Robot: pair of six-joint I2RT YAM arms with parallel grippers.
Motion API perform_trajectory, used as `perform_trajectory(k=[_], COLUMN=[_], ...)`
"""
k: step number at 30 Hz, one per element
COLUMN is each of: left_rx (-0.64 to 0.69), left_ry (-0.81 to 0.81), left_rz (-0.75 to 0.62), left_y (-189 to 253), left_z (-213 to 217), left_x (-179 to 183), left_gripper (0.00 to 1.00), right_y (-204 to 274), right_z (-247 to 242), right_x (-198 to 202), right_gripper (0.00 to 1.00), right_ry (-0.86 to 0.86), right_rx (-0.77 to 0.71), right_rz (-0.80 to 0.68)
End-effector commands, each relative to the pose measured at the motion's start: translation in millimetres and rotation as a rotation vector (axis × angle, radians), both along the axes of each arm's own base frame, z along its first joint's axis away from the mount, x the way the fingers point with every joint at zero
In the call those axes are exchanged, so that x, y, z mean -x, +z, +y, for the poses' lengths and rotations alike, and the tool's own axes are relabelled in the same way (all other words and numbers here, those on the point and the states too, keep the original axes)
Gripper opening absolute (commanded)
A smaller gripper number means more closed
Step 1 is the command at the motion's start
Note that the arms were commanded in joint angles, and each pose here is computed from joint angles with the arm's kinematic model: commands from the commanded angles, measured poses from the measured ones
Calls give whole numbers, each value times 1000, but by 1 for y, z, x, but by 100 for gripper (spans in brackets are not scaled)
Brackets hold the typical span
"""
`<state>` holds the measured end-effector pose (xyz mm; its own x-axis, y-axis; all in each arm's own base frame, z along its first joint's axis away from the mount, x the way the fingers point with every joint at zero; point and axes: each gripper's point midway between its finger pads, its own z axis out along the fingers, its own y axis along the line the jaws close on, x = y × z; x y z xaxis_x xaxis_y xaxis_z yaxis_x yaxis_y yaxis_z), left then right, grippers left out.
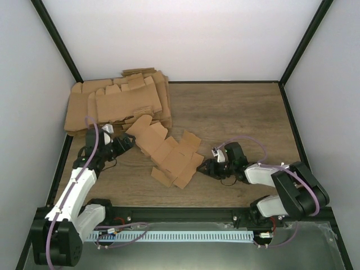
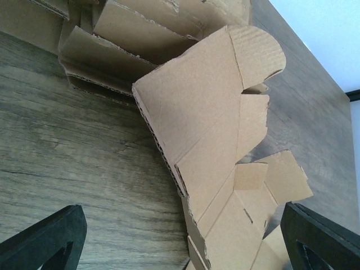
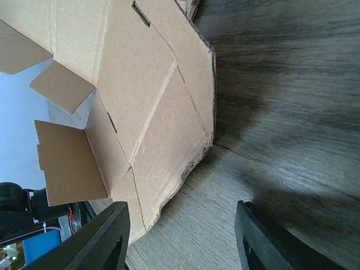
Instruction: Fold the paper box
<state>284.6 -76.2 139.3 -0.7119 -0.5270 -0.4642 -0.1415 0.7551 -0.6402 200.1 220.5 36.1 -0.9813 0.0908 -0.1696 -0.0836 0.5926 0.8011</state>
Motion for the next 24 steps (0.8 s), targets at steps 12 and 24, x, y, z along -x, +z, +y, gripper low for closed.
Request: perform_trajectory(k=[12, 24], left_rx=[-79, 33], left_ry=[-27, -299], left_rz=[-54, -143], left_y=[18, 59], left_z=[5, -42], left_x=[-16, -5], left_gripper=[99, 100], right_y=[-9, 50], right_z=[25, 17], right_x=[-38, -54], right_gripper=[14, 1], right_ry=[-81, 177], right_rx=[-49, 217], right_rz=[66, -153])
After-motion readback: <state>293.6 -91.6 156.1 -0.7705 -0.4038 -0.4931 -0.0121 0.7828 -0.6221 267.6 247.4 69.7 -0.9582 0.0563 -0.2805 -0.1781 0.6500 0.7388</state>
